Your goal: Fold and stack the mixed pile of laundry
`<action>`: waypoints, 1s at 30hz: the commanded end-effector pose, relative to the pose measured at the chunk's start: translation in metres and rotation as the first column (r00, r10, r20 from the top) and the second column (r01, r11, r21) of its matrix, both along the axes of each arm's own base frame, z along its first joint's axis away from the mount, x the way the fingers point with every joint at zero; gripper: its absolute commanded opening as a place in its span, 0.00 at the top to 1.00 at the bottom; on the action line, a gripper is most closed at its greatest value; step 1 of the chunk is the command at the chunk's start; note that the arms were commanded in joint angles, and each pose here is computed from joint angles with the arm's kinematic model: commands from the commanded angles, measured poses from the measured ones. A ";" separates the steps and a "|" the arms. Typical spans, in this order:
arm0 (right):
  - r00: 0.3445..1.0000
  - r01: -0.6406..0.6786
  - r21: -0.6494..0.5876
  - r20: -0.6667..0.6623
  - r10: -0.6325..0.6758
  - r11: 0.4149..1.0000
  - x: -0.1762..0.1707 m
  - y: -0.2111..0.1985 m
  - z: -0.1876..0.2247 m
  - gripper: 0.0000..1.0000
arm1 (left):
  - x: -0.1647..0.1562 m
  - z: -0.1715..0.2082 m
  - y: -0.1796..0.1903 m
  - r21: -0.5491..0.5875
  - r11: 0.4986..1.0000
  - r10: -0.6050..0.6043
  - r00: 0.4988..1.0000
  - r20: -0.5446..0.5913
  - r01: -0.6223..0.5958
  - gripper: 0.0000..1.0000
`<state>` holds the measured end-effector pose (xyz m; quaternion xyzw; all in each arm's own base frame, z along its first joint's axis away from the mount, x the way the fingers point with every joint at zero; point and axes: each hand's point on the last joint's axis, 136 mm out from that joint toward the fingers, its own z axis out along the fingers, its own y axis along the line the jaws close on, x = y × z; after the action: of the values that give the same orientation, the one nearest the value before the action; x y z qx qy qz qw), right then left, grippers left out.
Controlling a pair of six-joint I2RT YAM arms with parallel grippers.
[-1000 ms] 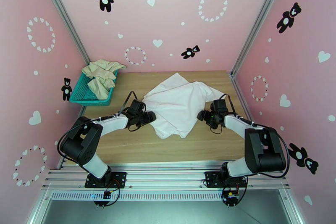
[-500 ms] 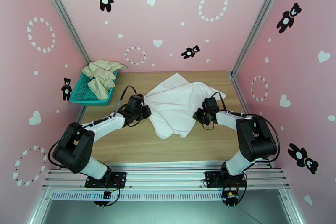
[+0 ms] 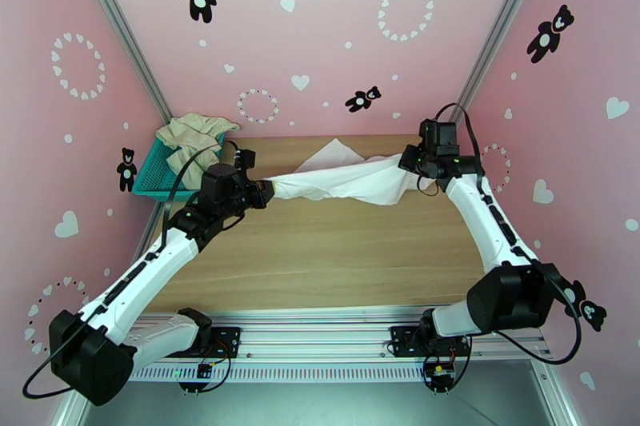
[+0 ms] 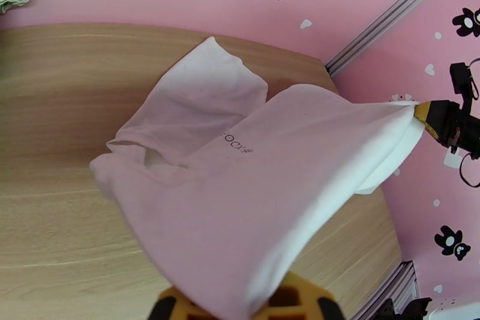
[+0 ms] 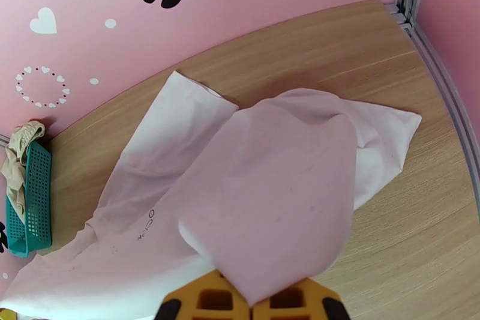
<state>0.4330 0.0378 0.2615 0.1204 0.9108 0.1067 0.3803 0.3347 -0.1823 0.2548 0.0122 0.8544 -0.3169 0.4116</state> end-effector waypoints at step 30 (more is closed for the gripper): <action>0.931 0.192 0.389 -0.363 -0.041 0.901 -0.095 -0.011 -0.208 0.37 | 0.034 -0.100 -0.021 -0.014 1.000 -0.018 0.964 -0.267 0.014 1.00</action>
<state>0.3104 0.0134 0.0464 0.2967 0.9156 0.2267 0.1494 0.3655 -0.1966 0.1345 -0.0363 0.9106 -0.3038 0.2777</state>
